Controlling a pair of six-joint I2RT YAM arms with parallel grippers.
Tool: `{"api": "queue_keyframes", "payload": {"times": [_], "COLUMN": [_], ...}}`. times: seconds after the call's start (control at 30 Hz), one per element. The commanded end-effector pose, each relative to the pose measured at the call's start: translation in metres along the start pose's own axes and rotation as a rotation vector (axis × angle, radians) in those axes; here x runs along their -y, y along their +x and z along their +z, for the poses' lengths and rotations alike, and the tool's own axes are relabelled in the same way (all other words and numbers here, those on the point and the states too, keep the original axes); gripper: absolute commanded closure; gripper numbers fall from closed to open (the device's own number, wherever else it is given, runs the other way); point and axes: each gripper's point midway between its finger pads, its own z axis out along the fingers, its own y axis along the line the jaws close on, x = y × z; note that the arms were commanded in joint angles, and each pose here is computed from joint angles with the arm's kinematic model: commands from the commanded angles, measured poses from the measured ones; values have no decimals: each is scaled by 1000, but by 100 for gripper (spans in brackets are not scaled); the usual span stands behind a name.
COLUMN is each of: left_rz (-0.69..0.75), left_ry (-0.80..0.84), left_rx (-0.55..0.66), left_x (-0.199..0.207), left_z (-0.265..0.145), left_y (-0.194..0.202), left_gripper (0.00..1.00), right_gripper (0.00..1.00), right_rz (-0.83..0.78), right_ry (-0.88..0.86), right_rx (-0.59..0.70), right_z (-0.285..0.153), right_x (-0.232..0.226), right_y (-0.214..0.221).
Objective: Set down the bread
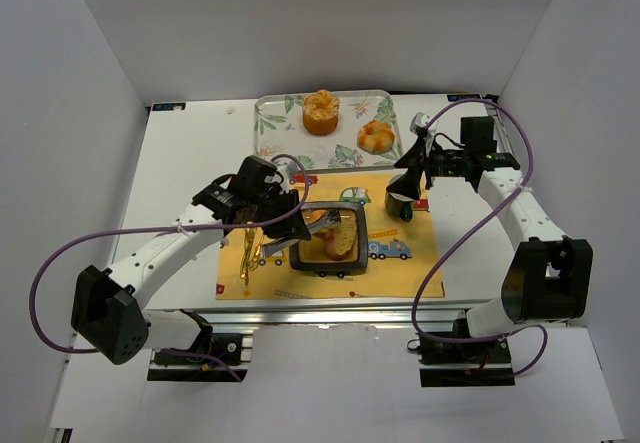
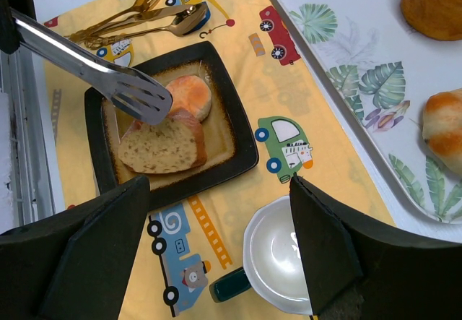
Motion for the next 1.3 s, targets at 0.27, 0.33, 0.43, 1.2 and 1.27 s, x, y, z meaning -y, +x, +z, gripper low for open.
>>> {"api": "queue_keyframes", "payload": {"times": [0.27,0.33,0.43,1.2,1.27], "left_rz": [44,48,-8,-232,-227], "left_ry": [-18,-79,-205,-725,-732], "left_rx": [95,149,291,494,551], "left_x": [10,-3,-49,-352,-343], "left_z": [-19,-28,-62,-67,-81], "left_y": [-25,-40,-78,-82,-86], "left_gripper": [66,87,100,51,27], "right_gripper": [17,17,17,11,11], "right_rz": [-39,-42,-43,-67,-44], "right_ry": [-8,-6,-7,127,225], "right_rx": [30,29,28,-67,-64], "right_z": [-3,-3,-3,-10,-11], "right_x": [-3,-2,-3,10,24], "right_y": [-12,-12,-12,-1,-2]}}
